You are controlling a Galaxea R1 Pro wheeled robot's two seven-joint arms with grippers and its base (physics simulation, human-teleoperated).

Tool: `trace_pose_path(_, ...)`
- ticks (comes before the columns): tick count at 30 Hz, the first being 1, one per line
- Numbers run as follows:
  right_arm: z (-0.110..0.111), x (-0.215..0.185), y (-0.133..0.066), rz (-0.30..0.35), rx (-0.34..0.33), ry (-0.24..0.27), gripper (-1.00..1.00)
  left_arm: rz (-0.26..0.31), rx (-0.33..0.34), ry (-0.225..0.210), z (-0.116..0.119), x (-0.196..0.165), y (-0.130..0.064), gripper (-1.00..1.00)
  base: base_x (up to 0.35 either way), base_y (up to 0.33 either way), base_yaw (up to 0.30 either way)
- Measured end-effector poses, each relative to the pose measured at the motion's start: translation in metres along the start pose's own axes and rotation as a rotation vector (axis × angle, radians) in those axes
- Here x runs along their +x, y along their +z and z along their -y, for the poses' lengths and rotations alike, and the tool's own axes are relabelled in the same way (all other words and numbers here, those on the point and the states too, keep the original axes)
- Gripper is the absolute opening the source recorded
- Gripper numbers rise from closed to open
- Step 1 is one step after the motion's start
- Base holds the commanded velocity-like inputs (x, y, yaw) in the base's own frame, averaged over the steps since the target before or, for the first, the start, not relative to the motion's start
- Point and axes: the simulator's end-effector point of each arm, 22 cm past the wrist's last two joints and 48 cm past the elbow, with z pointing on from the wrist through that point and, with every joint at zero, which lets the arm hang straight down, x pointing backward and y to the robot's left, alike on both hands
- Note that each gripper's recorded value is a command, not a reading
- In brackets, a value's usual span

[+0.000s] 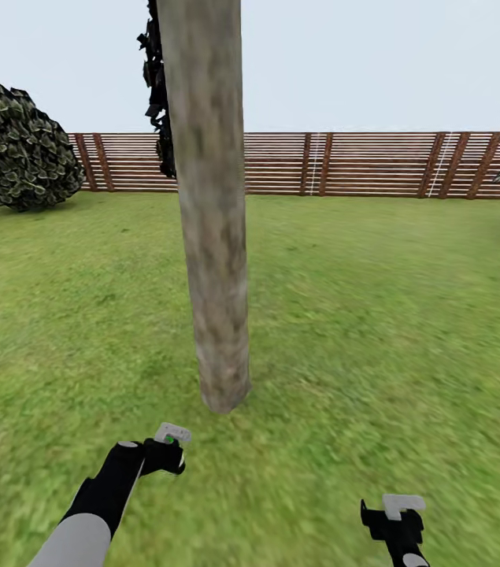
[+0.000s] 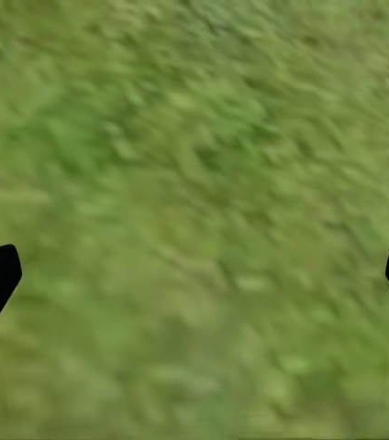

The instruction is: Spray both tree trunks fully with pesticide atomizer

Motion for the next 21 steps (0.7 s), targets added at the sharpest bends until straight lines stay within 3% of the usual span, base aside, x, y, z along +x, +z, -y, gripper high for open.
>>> trace_pose_path(5, 0.001, 0.004, -0.001, -0.005, 0.000, -0.002, 1.00, -0.011, 0.001, -0.012, 0.001, 0.001, 0.000, -1.00, 0.275, -0.161, 0.000)
trace_pose_path(6, -0.001, 0.005, -0.002, -0.007, -0.002, -0.001, 1.00, 0.047, -0.035, -0.008, -0.013, -0.021, -0.012, -1.00, 0.287, 0.000, 0.000)
trace_pose_path(9, -0.001, 0.005, -0.002, -0.008, -0.002, -0.002, 1.00, 0.049, -0.039, -0.008, -0.015, -0.022, -0.012, -1.00, 0.183, 0.000, 0.000)
trace_pose_path(13, -0.001, 0.005, -0.001, -0.008, -0.002, -0.002, 1.00, 0.048, -0.039, -0.008, -0.015, -0.022, -0.012, -1.00, 0.014, 0.000, -0.032)
trace_pose_path(19, 0.000, 0.003, -0.002, -0.004, -0.002, -0.001, 1.00, 0.065, -0.050, -0.007, -0.019, -0.031, -0.017, -1.00, 0.001, 0.000, -0.204)
trace_pose_path(21, -0.002, 0.002, -0.002, -0.002, -0.005, 0.000, 1.00, 0.037, -0.066, -0.033, -0.028, -0.035, -0.025, -1.00, 0.000, 0.000, -0.118)
